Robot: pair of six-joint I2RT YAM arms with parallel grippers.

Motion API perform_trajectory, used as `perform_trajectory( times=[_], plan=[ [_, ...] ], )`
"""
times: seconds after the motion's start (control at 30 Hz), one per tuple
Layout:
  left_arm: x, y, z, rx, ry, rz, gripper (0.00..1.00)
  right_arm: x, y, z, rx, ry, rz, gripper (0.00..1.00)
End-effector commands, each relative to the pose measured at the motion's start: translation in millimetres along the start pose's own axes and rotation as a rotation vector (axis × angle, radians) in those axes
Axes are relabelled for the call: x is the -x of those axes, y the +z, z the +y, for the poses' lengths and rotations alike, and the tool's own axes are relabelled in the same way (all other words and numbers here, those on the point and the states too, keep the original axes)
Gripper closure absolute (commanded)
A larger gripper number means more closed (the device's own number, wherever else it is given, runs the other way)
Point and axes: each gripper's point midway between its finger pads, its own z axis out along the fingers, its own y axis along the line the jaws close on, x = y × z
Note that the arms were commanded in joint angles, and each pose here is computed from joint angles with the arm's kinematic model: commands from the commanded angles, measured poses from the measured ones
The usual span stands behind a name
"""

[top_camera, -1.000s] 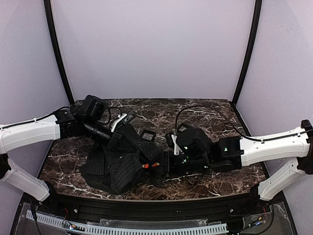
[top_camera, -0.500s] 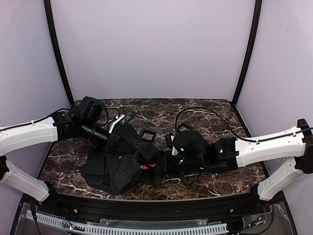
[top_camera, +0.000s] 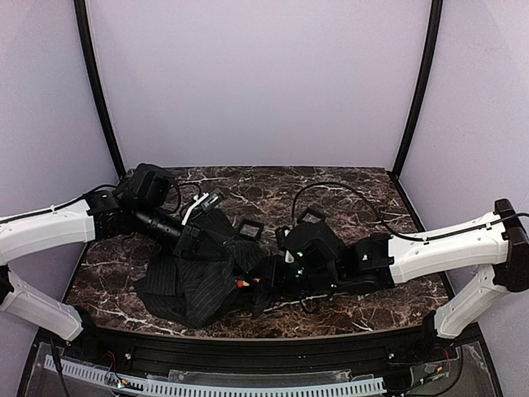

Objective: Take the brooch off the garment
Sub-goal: Pick up the brooch from the crumpled clothing.

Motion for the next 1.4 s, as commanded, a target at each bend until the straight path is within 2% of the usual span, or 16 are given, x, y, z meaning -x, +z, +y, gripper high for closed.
perform_trajectory(
  times=[0.0,0.37,0.53,0.67,0.9,1.37],
  plan=[
    [4.6,-5.6,-10.8,-0.041,0.036,-0.034,0.99,2.8,3.8,18.9,0.058,0.014,-0.013,0.56],
    [-4.9,-10.2,-12.7,-0.034,0.034,-0.029,0.99,15.9,4.3,17.1,0.084,0.065,-0.063,1.00],
    [-4.6,-20.9,5.9,0.123,0.049,-0.040,0.99,23.9,-6.3,0.4,0.025,0.046,-0.088,1.00],
    [-4.3,-25.7,15.8,0.177,0.037,-0.039,0.99,24.0,-9.9,-7.7,-0.008,-0.009,-0.063,1.00],
    [-10.7,-21.9,32.3,0.235,0.014,0.014,0.99,25.9,-19.0,7.2,0.080,-0.083,-0.036,1.00],
    [-19.2,-6.5,21.3,0.097,0.001,0.054,0.99,39.2,-42.2,33.5,0.258,-0.216,-0.068,1.00]
  ],
)
